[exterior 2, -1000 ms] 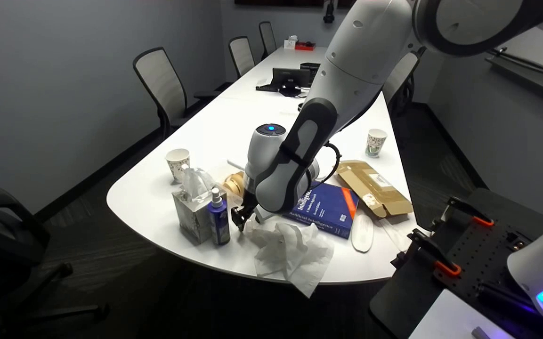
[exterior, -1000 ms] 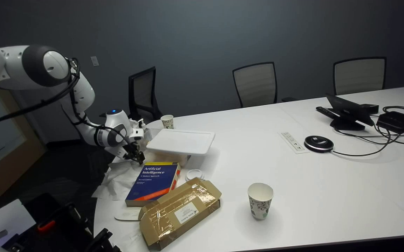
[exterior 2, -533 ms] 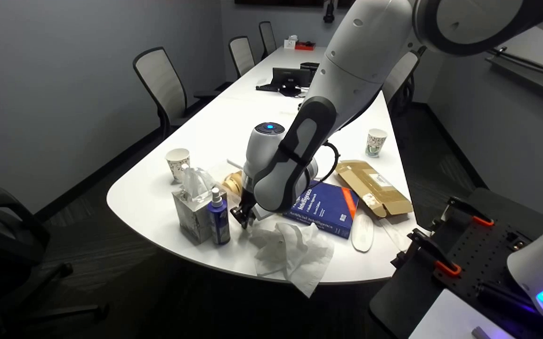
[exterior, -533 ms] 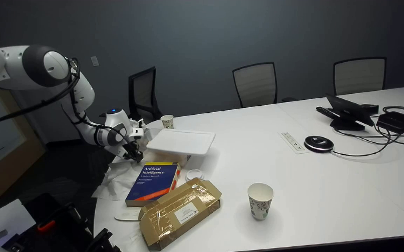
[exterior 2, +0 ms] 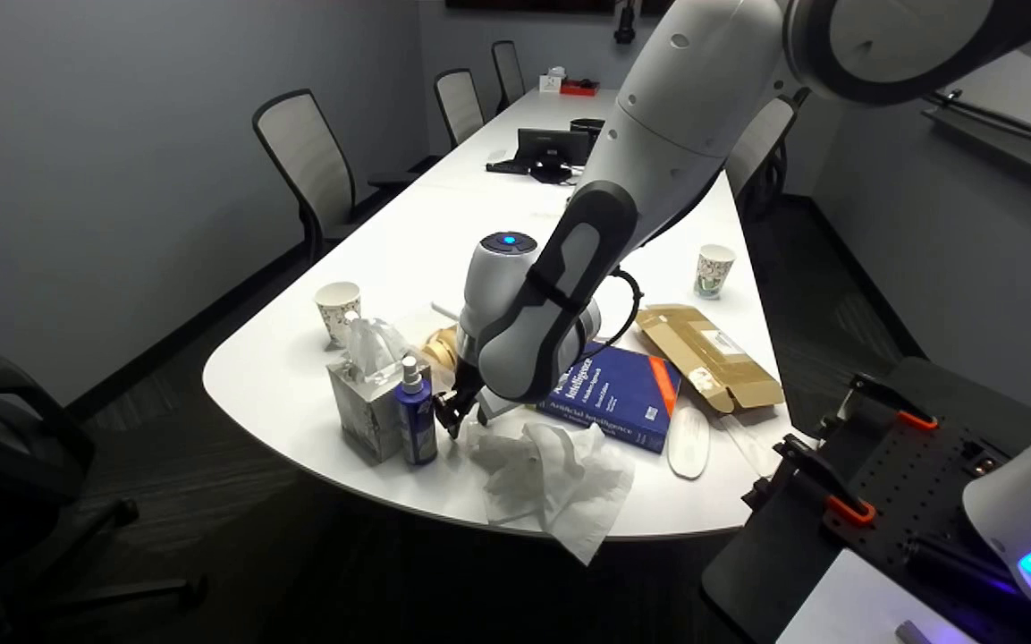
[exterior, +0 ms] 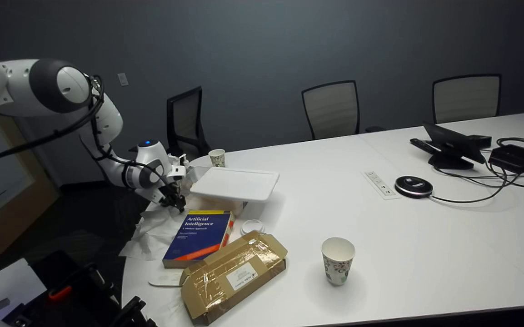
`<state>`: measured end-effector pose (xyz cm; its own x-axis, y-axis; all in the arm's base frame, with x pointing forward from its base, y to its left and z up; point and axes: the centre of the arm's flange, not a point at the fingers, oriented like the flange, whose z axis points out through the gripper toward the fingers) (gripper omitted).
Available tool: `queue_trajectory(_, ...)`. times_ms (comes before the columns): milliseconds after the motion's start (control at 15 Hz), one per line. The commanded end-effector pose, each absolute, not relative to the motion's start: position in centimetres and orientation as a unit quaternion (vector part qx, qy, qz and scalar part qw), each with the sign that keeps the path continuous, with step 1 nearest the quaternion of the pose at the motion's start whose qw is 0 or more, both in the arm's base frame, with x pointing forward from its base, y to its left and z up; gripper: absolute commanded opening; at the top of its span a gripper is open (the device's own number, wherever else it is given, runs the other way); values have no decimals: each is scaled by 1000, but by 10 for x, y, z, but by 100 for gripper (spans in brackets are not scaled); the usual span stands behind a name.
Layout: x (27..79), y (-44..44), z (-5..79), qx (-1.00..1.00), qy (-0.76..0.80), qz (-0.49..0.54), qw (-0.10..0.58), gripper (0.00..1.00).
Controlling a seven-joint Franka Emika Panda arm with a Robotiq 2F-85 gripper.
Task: Take the blue bottle out of the clear container and place it on the table then put the clear lid on the bottle.
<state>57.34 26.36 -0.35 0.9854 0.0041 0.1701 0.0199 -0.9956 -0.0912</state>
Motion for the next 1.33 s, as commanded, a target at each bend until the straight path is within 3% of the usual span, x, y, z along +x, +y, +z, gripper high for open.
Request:
queue_trajectory(0,577,265,0,-997,-18,-67,46,40)
queue_trajectory(133,577,264,0,-997,-19,-63,47,33)
queue_trajectory(400,578,260,0,-997,-22,-51,49,2)
queue_trajectory(733,579,263,1,-997,-32,-33,61,0)
queue_trajectory(800,579,264,2,-997,-32,-29,61,26)
queue_trajectory(933,580,265,4,-997,-34,-23,59,32)
queue_trajectory(1267,581,264,8,-998,-36,-12,53,71)
